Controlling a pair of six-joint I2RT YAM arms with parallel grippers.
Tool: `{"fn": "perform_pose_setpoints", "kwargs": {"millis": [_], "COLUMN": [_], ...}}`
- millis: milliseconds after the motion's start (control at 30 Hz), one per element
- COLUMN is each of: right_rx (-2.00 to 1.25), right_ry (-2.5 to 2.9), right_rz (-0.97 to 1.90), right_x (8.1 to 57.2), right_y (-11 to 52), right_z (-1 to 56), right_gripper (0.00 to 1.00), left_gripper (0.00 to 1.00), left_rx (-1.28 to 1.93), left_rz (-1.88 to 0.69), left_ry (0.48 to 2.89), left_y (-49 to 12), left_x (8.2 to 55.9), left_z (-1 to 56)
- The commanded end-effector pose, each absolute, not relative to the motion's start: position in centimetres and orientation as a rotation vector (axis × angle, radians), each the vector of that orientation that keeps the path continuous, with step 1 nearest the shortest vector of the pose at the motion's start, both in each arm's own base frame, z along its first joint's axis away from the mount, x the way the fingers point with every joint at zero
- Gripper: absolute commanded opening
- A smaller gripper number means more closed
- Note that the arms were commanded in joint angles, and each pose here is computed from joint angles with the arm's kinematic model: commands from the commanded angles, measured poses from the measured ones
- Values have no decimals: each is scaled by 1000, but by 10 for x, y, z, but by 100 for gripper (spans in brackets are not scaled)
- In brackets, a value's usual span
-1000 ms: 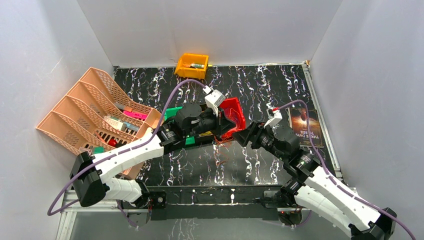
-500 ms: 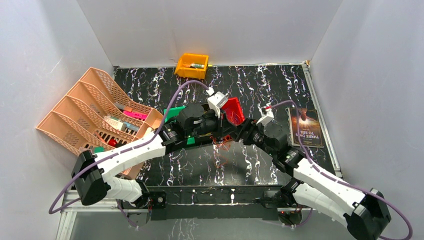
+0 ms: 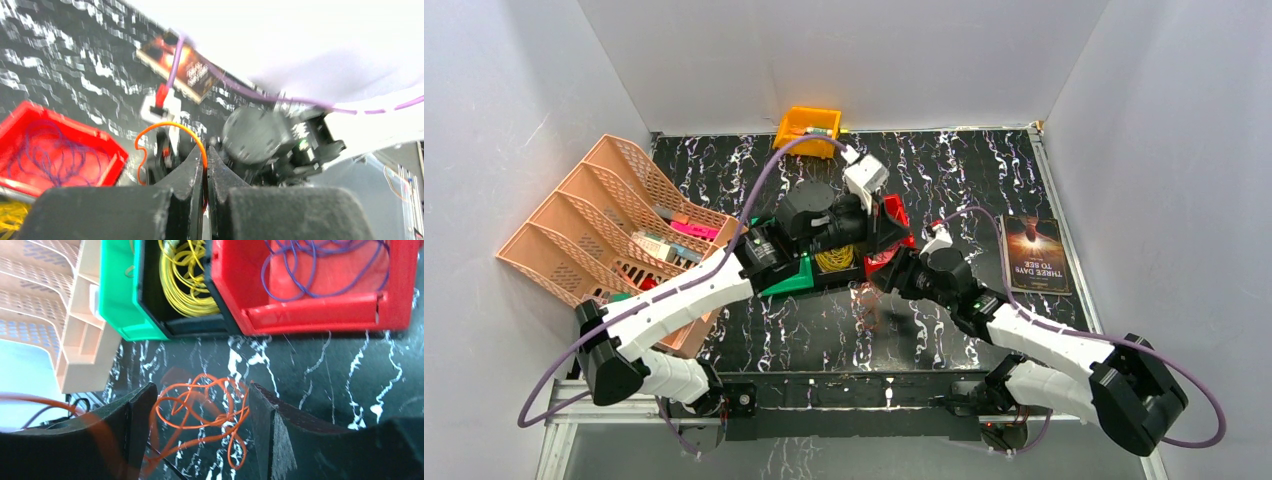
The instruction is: Untangle the cables
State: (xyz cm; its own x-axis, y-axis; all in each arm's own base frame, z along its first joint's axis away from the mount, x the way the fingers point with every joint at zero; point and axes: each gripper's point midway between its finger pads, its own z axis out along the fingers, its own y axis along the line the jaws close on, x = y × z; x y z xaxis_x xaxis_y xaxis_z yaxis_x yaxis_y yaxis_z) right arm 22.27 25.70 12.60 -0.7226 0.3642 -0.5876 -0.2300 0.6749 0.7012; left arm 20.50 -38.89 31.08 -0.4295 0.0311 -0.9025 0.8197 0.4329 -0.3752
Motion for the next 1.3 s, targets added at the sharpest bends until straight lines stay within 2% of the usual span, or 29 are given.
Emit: {"fn": "perform_pose_setpoints", "kwargs": {"millis": [0, 167, 233, 533, 1067, 1267], "right_rx": [78, 65, 65, 78, 54, 59], "right_ry": [2177, 2234, 2281, 2328, 2348, 2354], "right_rz": [1034, 1027, 1003, 954, 890, 891], "right_x": [216, 206, 195, 181, 175, 173], "right_y": [258, 254, 245, 229, 216, 215], "right_z": [112, 91, 71, 47, 29, 27], "right_gripper": [74, 73, 72, 71, 70, 71], "left_gripper": [0, 0, 0, 0, 0, 0], "left_rx": [752, 716, 717, 696, 627, 631], "left_rz": [-1023, -935, -902, -783, -533, -514], "left_ry": [1658, 1585, 1574, 1499, 1330, 1314], "left_y": [-383, -370, -366, -348, -321, -322], "left_x": [213, 224, 227, 238, 267, 269], "left_z": [370, 411, 420, 458, 539, 545]}}
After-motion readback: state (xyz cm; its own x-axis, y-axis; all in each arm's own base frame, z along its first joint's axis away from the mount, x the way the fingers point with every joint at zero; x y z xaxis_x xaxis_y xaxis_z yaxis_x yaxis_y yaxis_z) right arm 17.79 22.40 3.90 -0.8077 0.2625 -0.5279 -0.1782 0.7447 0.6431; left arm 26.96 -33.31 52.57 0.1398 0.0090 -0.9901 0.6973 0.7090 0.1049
